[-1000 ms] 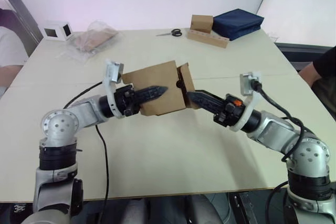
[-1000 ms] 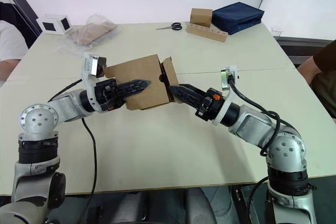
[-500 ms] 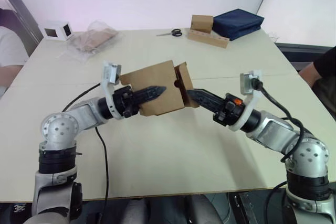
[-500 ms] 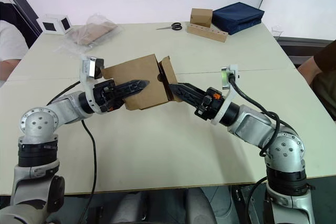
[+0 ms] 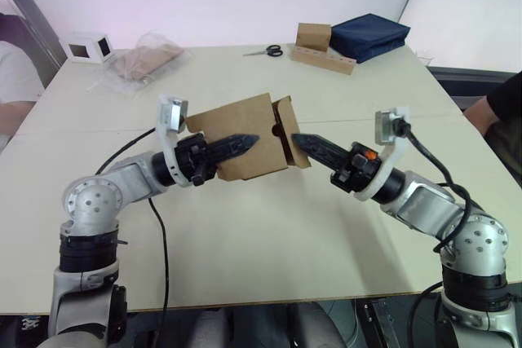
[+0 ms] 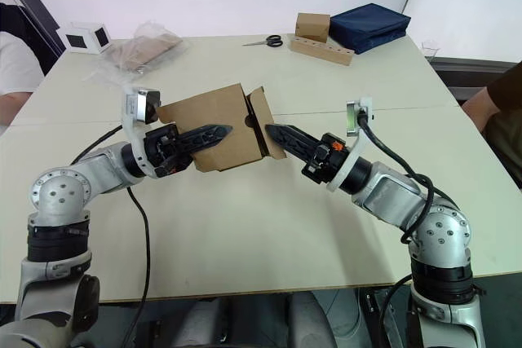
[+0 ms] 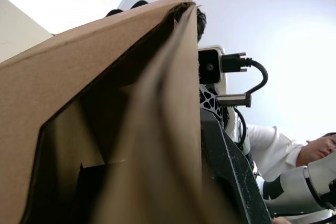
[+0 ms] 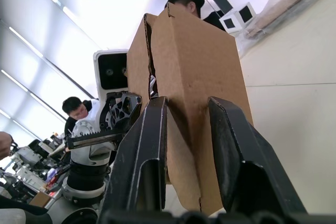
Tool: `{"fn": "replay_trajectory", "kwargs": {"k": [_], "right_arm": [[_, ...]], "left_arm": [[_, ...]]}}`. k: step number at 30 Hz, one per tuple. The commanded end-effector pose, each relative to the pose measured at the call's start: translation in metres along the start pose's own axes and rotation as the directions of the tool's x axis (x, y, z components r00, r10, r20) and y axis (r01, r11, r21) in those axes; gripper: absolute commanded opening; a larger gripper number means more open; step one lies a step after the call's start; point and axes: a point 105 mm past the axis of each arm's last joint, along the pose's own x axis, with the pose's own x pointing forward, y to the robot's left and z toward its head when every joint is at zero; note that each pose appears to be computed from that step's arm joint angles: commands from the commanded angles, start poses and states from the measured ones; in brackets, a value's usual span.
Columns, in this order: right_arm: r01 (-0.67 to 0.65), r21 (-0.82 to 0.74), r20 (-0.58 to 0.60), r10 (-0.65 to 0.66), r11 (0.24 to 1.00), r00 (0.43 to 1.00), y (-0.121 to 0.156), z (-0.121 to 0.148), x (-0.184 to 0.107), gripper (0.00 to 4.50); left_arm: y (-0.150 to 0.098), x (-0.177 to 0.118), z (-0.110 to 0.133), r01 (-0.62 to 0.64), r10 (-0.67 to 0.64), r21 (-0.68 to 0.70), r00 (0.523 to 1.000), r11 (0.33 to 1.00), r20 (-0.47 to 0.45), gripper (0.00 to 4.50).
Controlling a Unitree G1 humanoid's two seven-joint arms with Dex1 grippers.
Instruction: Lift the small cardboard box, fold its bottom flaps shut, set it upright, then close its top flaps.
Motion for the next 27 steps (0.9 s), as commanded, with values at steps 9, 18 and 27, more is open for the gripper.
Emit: {"fn": "replay_trajectory", "kwargs": {"k": [9,18,27], "right_arm": [[-0.051,-0.017,0.024,0.051,0.999,0.998,0.0166,0.0049,0.0042,1.11],[-0.047,-0.013,0.032,0.047,0.999,0.998,0.0194,0.0031,0.0059,1.11],[-0.026,-0.014,0.035,0.027,1.000,0.999,0.0161,0.0023,0.0063,1.11]], "left_arm": [[-0.0091,0.0076,0.0013,0.037,-0.035,0.060,0.999,0.998,-0.031,0.00],[-0.0084,0.0109,-0.0012,0.039,-0.037,0.053,0.999,0.998,-0.030,0.00],[-0.0100,0.0115,-0.0060,0.053,-0.049,0.074,0.997,0.996,-0.056,0.00]]}}
